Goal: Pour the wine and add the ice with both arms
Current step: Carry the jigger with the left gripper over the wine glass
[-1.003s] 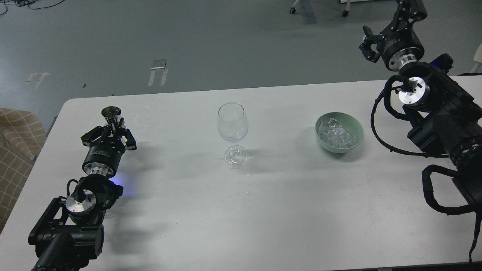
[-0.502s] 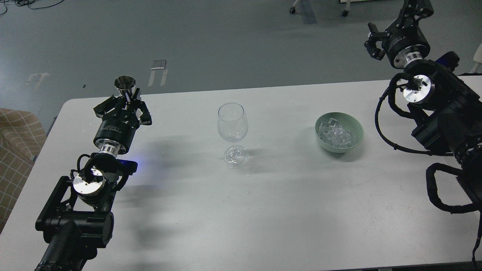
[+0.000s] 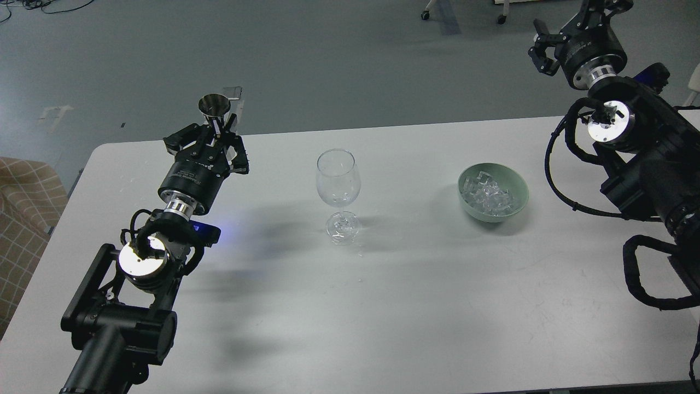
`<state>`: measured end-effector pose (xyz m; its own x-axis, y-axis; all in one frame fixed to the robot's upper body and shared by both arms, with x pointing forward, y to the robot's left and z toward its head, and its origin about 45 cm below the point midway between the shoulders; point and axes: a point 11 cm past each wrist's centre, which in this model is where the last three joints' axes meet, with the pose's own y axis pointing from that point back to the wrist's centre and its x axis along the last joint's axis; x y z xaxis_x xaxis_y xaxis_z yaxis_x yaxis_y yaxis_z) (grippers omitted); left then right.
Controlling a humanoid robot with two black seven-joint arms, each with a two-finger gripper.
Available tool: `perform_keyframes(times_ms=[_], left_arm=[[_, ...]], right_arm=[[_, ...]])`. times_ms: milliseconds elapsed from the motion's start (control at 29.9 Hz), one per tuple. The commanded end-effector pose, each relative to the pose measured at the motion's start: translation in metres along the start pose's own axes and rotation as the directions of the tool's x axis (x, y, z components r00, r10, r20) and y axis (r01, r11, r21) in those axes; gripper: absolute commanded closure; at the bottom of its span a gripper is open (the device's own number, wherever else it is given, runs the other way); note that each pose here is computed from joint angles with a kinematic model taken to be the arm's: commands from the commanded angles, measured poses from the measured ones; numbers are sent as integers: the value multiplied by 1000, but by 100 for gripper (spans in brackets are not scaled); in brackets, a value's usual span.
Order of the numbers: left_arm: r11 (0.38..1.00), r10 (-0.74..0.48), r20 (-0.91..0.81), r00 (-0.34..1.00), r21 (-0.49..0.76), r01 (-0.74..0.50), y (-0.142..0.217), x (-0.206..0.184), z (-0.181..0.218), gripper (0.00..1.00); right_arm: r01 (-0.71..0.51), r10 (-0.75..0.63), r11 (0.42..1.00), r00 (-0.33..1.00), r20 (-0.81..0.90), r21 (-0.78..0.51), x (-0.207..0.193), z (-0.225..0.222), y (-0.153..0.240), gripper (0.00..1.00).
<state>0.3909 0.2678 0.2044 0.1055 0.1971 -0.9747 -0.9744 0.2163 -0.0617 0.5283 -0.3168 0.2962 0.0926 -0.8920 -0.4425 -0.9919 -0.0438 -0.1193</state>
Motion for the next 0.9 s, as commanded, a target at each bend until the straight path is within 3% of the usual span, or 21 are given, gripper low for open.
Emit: perform_keyframes(times_ms=[0,702,870], left_arm=[[1000,-7,-1,1000,22,7,4,-1,-8,95],[990,-34,5,999,134,33,23,-10,-44,95],[989,-34,11,999,142,32,23,-10,-48,100]], right_arm=[[1,-1,1000,1000,0,0,0,0,0,0],[8,-8,1000,1000,4,1,-4,0,-1,0],[4,-4,1000,1000,3,3,-3,0,-1,0]])
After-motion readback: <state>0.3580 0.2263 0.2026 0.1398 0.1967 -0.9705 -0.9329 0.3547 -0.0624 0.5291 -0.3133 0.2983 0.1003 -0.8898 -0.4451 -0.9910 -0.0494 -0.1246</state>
